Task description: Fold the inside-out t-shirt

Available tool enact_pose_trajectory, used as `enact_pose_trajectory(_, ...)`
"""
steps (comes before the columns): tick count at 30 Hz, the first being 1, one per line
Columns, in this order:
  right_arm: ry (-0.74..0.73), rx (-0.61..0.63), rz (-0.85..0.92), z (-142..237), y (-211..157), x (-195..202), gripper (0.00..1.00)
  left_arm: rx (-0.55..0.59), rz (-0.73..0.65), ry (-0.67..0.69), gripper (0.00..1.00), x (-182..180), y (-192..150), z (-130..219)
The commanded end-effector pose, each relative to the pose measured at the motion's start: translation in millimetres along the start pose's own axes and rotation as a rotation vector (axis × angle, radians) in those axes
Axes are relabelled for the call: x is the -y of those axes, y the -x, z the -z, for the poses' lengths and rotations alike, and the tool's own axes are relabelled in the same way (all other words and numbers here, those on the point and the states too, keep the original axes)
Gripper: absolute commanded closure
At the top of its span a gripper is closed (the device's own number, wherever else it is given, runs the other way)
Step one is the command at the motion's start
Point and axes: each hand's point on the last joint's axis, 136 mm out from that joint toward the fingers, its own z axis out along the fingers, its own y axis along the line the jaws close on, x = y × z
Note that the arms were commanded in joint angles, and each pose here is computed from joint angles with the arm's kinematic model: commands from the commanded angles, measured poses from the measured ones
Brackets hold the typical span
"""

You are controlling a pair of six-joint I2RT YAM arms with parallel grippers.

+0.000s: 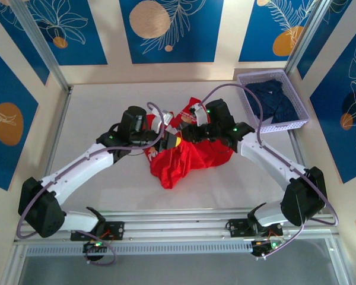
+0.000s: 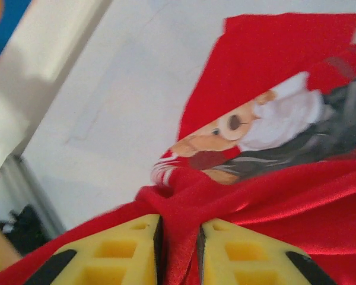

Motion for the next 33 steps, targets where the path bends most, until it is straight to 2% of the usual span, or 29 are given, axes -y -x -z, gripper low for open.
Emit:
enact_pose_trajectory(1, -0.232, 0.067, 0.036, 32.8, 8.7, 33.9, 0.66, -0.009, 0.059, 0.077, 1.00, 1.5, 4.4, 17.6)
enact_pose_trajectory(4, -0.177, 0.130, 0.105, 53.0, 9.2, 17.1, 0.58, 0.009, 0.095, 0.074, 1.00, 7.2, 8.9, 23.8)
enact_pose_trajectory(8, 0.027, 0.183, 0.248, 59.3, -11.0, -26.5, 0.51, 0.019, 0.139, 0.092, 1.00, 9.5, 12.6, 30.0)
enact_pose_trajectory(10, 0.107, 0.184, 0.304, 54.3, -24.2, -45.1, 0.49, 0.020, 0.150, 0.099, 1.00, 10.9, 14.0, 32.3)
enact_pose_trajectory(12, 0.160, 0.187, 0.349, 44.9, -33.6, -61.1, 0.42, 0.020, 0.164, 0.101, 1.00, 12.7, 14.9, 33.8)
enact_pose_trajectory(16, 0.179, 0.193, 0.357, 20.6, -38.2, -69.8, 0.40, 0.023, 0.171, 0.095, 1.00, 17.5, 15.7, 35.7)
enact_pose_trajectory(18, 0.155, 0.183, 0.345, 8.6, -34.7, -68.1, 0.46, 0.027, 0.174, 0.101, 1.00, 17.9, 15.7, 37.7)
enact_pose_trajectory(21, 0.035, 0.152, 0.310, 0.2, -32.1, -47.6, 0.77, 0.033, 0.164, 0.128, 1.00, 16.3, 15.9, 42.9)
enact_pose_trajectory(24, -0.058, 0.127, 0.267, 3.8, -35.2, -23.9, 0.97, 0.023, 0.146, 0.175, 1.00, 12.7, 14.1, 49.4)
enact_pose_trajectory(25, -0.077, 0.121, 0.256, 6.0, -35.6, -17.7, 1.00, 0.019, 0.137, 0.182, 1.00, 13.1, 14.2, 51.3)
enact_pose_trajectory(33, -0.194, 0.062, 0.230, 26.4, -36.5, 16.2, 1.00, -0.037, 0.079, 0.140, 1.00, 27.9, 12.8, 56.4)
